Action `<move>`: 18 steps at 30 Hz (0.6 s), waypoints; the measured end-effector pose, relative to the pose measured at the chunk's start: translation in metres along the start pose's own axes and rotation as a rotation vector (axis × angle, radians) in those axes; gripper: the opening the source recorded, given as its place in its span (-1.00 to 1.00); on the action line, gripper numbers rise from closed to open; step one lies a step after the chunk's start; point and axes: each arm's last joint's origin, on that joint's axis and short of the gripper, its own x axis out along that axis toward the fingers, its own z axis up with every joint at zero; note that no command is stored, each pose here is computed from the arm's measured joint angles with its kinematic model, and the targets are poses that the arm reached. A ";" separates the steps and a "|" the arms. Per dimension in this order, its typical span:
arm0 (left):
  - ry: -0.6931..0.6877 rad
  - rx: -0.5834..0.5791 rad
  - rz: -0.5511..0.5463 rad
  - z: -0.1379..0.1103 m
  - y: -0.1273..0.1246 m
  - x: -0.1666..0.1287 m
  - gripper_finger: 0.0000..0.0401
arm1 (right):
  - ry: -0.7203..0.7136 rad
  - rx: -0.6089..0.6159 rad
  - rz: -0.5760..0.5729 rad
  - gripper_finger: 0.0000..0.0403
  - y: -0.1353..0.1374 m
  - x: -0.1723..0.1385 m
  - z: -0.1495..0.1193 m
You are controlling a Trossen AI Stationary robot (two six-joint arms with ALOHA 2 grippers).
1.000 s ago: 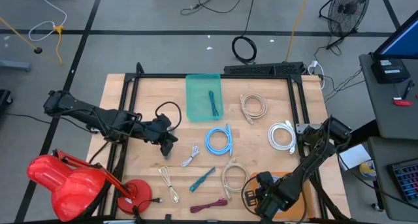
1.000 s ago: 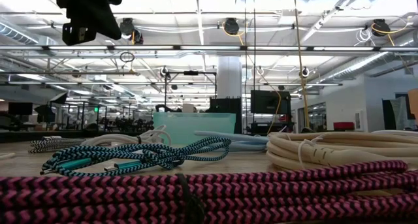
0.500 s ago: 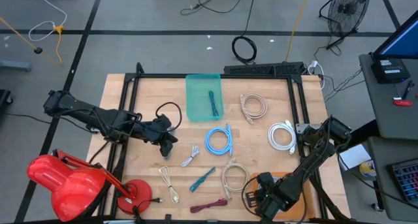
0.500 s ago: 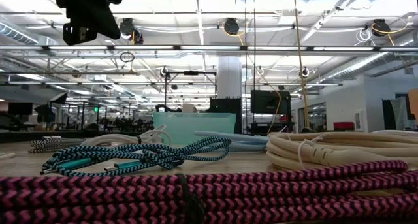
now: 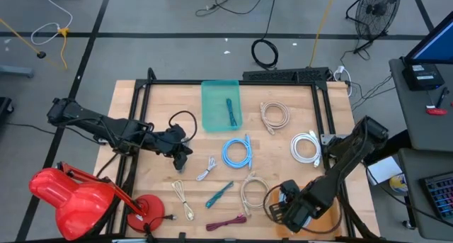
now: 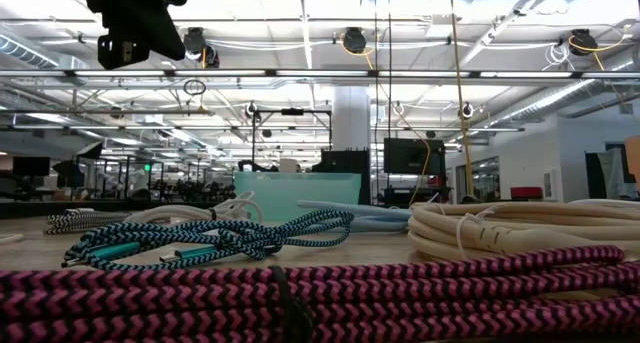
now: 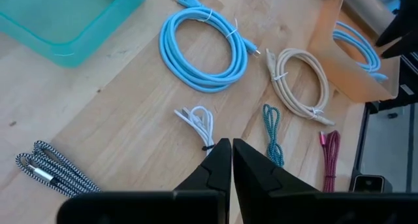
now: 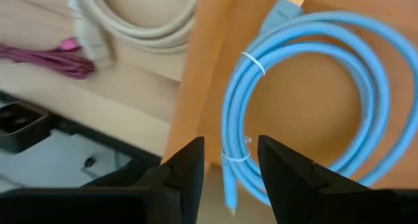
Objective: Pick & Place USB Port
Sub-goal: Put the right light blue charger cable into the orange bin
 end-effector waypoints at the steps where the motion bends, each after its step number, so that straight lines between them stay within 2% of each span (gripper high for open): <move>1: 0.000 0.000 0.000 0.000 0.000 0.000 -0.92 | 0.000 0.001 0.014 -0.37 -0.001 -0.007 0.002; 9: -0.015 -0.003 0.013 0.000 0.000 0.000 -0.92 | -0.074 0.000 0.144 -0.59 -0.008 -0.047 0.019; 15: -0.014 -0.003 0.013 0.000 0.000 0.000 -0.92 | 0.126 -0.082 0.083 -0.95 -0.005 -0.045 0.015; 18: -0.014 -0.001 0.014 0.000 0.000 0.000 -0.92 | 0.211 -0.117 0.129 -0.96 0.000 -0.044 0.004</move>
